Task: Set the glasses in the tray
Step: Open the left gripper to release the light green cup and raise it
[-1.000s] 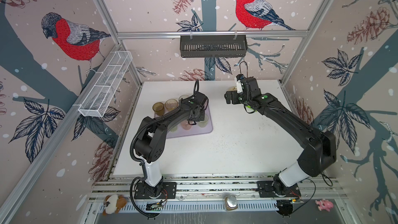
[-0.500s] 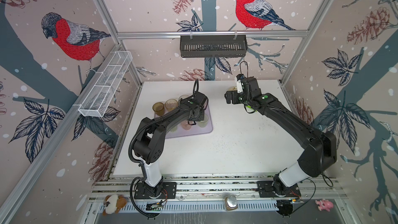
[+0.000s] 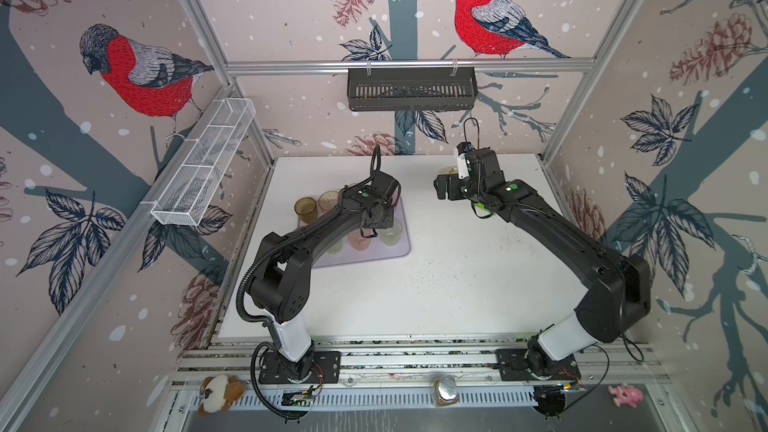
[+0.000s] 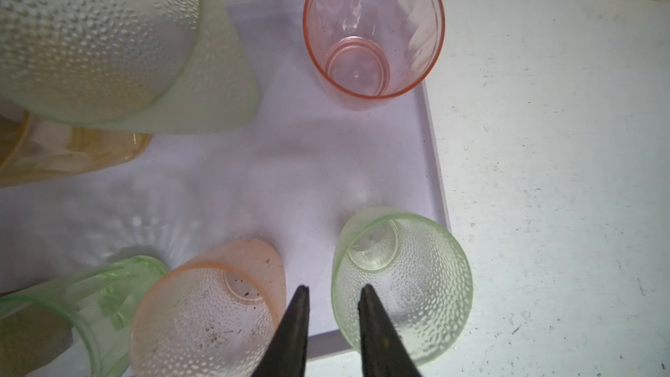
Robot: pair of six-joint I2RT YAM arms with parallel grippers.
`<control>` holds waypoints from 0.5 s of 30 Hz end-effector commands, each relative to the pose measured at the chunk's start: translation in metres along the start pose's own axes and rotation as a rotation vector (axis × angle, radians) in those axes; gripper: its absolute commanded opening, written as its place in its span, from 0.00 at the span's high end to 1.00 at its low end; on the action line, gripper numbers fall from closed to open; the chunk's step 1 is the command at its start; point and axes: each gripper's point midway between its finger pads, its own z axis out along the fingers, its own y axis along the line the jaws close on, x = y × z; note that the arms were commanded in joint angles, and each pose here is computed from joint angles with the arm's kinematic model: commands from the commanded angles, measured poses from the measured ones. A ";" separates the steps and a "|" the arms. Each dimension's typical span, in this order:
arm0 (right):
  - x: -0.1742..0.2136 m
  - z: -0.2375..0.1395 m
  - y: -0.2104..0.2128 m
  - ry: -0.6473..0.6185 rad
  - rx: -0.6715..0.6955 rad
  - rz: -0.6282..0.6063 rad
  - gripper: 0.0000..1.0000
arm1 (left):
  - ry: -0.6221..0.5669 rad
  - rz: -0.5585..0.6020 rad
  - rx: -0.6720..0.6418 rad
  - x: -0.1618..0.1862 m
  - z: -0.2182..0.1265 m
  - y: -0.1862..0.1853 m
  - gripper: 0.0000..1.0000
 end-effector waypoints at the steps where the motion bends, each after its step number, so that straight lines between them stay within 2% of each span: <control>1: -0.008 -0.003 0.002 -0.035 -0.006 -0.001 0.02 | -0.005 -0.019 -0.017 -0.001 -0.011 0.004 0.69; 3: -0.007 -0.001 0.004 -0.031 -0.014 0.004 0.02 | -0.011 -0.018 -0.010 -0.002 -0.017 0.003 0.68; 10: -0.002 0.004 0.002 -0.015 -0.034 0.040 0.02 | -0.070 -0.027 0.038 -0.018 -0.047 -0.001 0.47; 13: 0.003 0.008 0.000 -0.005 -0.049 0.071 0.03 | -0.090 -0.046 0.047 -0.024 -0.058 -0.002 0.45; 15: 0.007 0.011 -0.001 0.008 -0.052 0.076 0.04 | -0.101 -0.060 0.056 -0.028 -0.064 -0.001 0.39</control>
